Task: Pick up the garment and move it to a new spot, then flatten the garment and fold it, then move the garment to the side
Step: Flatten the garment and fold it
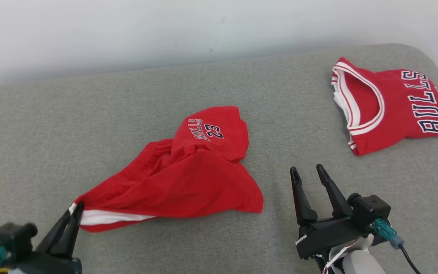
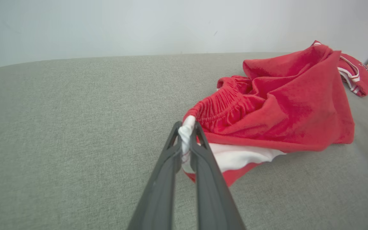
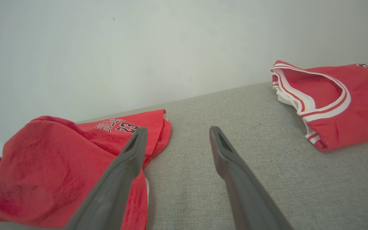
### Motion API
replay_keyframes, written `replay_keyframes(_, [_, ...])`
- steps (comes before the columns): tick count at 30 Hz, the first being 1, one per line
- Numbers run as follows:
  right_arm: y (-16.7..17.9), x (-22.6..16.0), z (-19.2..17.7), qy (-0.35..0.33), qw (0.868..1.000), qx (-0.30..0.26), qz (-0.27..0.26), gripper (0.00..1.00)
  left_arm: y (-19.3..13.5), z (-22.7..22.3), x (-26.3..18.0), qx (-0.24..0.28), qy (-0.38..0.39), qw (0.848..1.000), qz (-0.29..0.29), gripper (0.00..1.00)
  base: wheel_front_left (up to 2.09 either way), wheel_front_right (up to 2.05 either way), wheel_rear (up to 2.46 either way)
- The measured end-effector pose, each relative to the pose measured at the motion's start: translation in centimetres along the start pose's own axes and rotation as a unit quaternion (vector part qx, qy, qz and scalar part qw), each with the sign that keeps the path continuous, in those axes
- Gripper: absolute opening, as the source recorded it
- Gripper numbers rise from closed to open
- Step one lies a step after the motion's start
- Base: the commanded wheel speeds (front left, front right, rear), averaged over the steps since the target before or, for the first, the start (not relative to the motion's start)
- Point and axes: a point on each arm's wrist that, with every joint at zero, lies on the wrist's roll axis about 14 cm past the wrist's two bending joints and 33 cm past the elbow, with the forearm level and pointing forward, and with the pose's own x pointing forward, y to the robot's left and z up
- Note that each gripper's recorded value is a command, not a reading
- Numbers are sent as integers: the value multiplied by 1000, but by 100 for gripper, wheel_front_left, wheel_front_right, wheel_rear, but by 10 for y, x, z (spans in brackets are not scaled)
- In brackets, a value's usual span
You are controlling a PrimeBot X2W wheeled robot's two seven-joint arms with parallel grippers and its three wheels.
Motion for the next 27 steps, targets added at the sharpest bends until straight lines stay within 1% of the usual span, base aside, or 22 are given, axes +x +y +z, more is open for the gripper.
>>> replay_keyframes(3, [3, 2, -3, 4, 1000, 1, 6, 100, 6, -4, -12, -31, -9, 999, 35, 0, 0, 0, 0])
replay_keyframes(7, [3, 4, -6, 8, 1000, -1, 9, 100, 16, -11, -26, -60, -15, 995, 83, 0, 0, 0, 0])
replay_keyframes(12, [3, 5, -11, 15, 1000, -1, 11, 100, 22, -18, -37, -92, -26, 988, 123, 0, 0, 0, 0])
replay_keyframes(15, [4, 6, -13, 18, 1000, 0, 13, 100, 30, -22, -43, -93, -31, 984, 147, 0, 0, 0, 0])
replay_keyframes(18, [4, 7, -16, 22, 1000, 0, 14, 100, 40, -31, -51, -80, -24, 982, 172, 0, 0, 0, 0])
replay_keyframes(22, [4, 6, -18, 27, 1000, 0, 14, 100, 43, -42, -56, -91, -20, 978, 184, 0, 0, 0, 0])
replay_keyframes(27, [3, 7, -21, 31, 999, -1, 14, 100, 44, -49, -58, -86, -19, 977, 192, 0, 0, 0, 0])
